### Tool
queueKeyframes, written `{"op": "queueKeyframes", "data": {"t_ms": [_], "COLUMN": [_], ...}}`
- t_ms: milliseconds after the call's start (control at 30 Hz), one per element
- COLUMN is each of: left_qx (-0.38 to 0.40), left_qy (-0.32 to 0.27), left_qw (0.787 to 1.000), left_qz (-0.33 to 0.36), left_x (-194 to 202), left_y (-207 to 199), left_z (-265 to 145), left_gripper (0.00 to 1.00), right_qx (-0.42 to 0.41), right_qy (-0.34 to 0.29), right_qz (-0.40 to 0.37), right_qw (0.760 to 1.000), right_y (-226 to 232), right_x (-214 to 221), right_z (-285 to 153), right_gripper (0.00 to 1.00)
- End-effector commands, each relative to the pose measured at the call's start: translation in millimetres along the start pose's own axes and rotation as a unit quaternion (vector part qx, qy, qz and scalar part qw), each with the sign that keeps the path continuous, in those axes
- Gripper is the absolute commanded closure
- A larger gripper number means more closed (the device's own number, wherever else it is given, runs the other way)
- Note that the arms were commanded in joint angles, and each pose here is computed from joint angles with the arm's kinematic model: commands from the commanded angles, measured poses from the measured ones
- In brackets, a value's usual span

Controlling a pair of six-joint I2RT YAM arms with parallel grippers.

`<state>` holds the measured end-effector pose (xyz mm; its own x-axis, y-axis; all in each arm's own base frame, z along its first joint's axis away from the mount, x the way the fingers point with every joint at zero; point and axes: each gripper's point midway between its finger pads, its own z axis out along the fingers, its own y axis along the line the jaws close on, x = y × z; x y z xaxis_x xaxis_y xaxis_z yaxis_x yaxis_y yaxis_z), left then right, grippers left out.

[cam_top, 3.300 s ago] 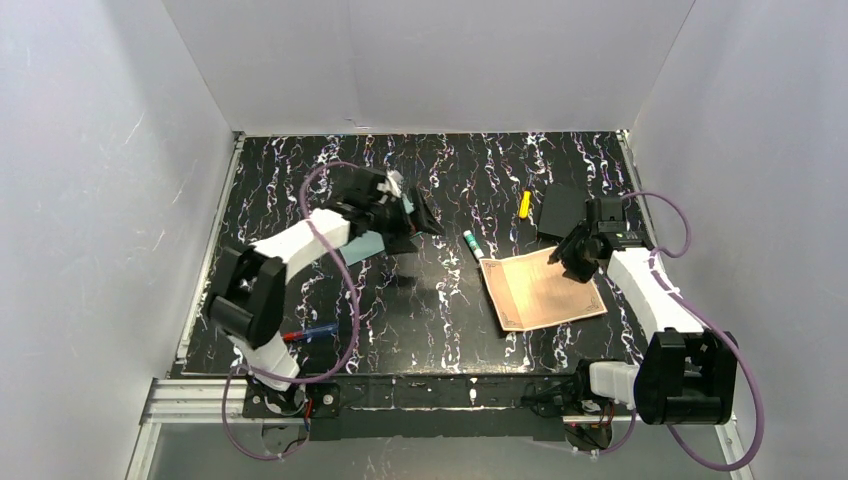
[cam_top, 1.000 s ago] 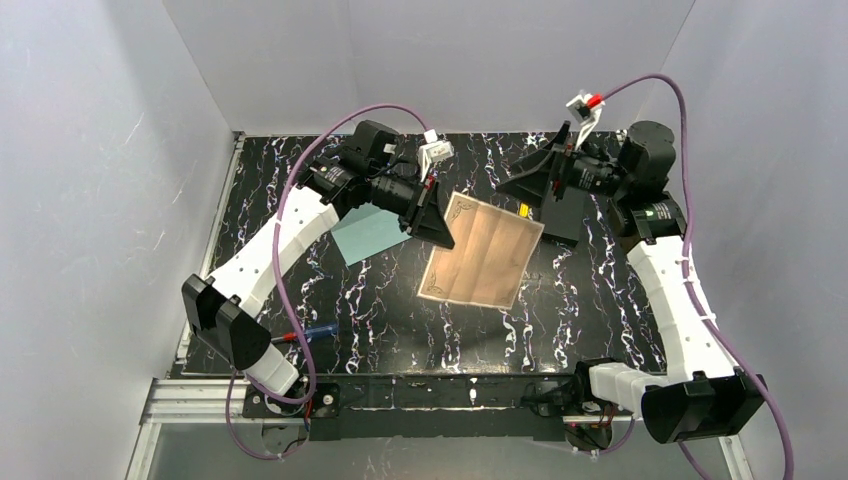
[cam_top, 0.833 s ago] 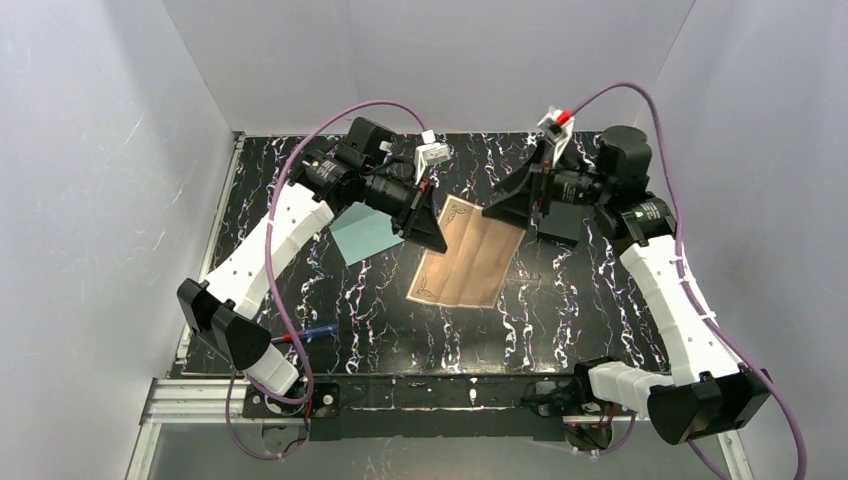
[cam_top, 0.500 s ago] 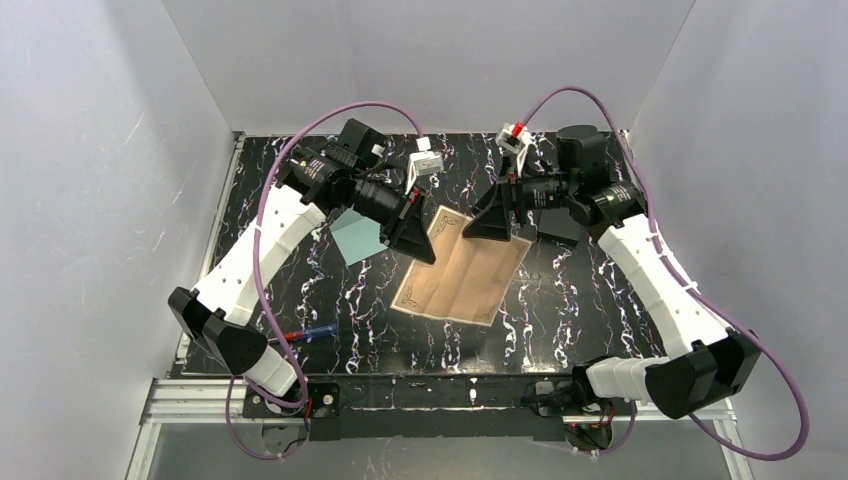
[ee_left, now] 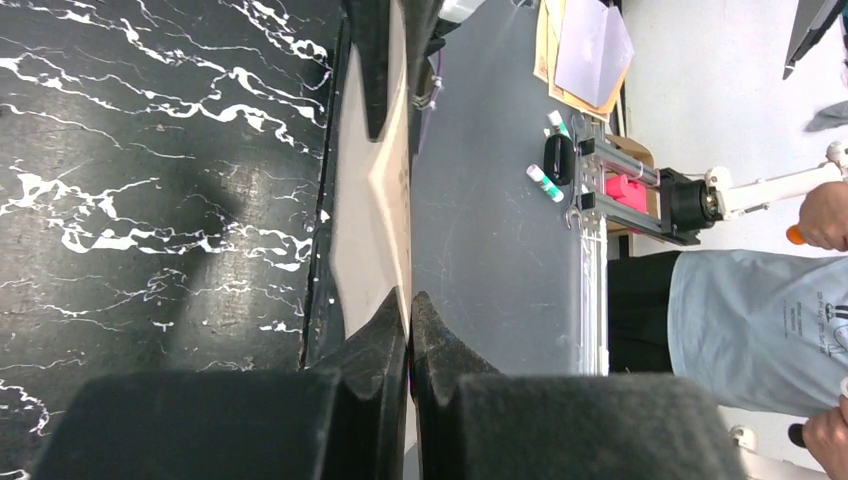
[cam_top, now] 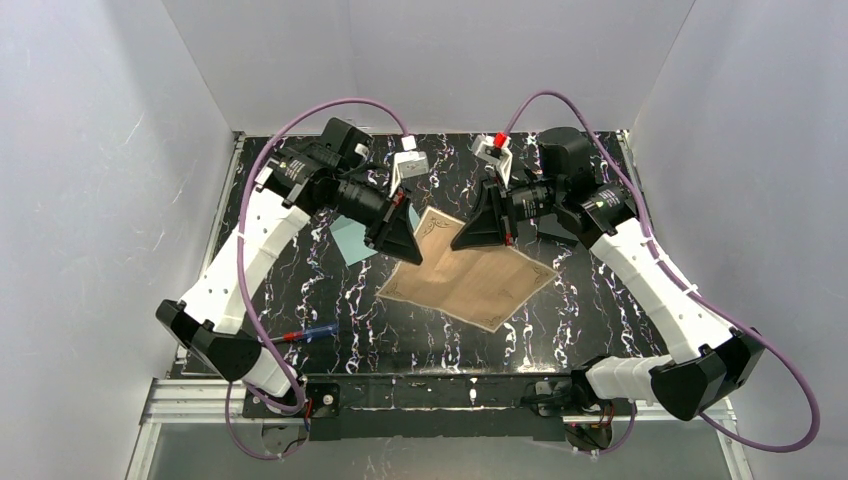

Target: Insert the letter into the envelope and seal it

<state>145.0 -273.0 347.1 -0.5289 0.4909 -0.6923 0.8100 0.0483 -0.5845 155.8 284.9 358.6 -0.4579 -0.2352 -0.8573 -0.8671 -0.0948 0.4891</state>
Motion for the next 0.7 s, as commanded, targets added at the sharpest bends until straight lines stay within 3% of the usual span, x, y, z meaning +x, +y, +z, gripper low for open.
{"op": "queueKeyframes", "data": {"t_ms": [0,33,67,100,133,233,367,533,667], "left_qx": [-0.010,-0.021,-0.031,-0.041,-0.053,-0.148,-0.247,-0.238,-0.235], "left_qy": [-0.030,-0.036,-0.045,-0.053,-0.062,-0.119,-0.235,-0.361,-0.416], "left_qw": [0.999,0.999,0.998,0.998,0.997,0.982,0.939,0.894,0.867], "left_qz": [0.027,0.022,0.021,0.018,0.016,-0.007,-0.037,-0.117,-0.142], "left_x": [-7,-10,-13,-16,-19,-40,-71,-103,-114], "left_y": [-17,-13,-10,-6,-2,32,66,79,87], "left_z": [-21,-24,-27,-31,-34,-48,-84,-141,-166], "left_gripper": [1.00,0.97,0.84,0.56,0.40,0.14,0.02,0.02,0.02], "right_qx": [-0.042,-0.042,-0.038,-0.031,-0.021,0.043,0.106,0.173,0.242], "right_qy": [-0.018,-0.021,-0.025,-0.029,-0.032,-0.057,-0.145,-0.272,-0.373], "right_qz": [-0.013,-0.017,-0.019,-0.021,-0.023,-0.015,-0.002,-0.016,0.018], "right_qw": [0.999,0.999,0.999,0.999,0.999,0.997,0.984,0.946,0.895], "right_y": [21,21,19,17,13,-14,-37,-46,-56], "right_x": [-20,-23,-26,-30,-34,-54,-109,-171,-198], "right_z": [0,0,0,1,1,0,-2,-24,-56], "right_gripper": [0.99,0.99,0.99,0.99,0.99,0.99,0.99,0.99,0.99]}}
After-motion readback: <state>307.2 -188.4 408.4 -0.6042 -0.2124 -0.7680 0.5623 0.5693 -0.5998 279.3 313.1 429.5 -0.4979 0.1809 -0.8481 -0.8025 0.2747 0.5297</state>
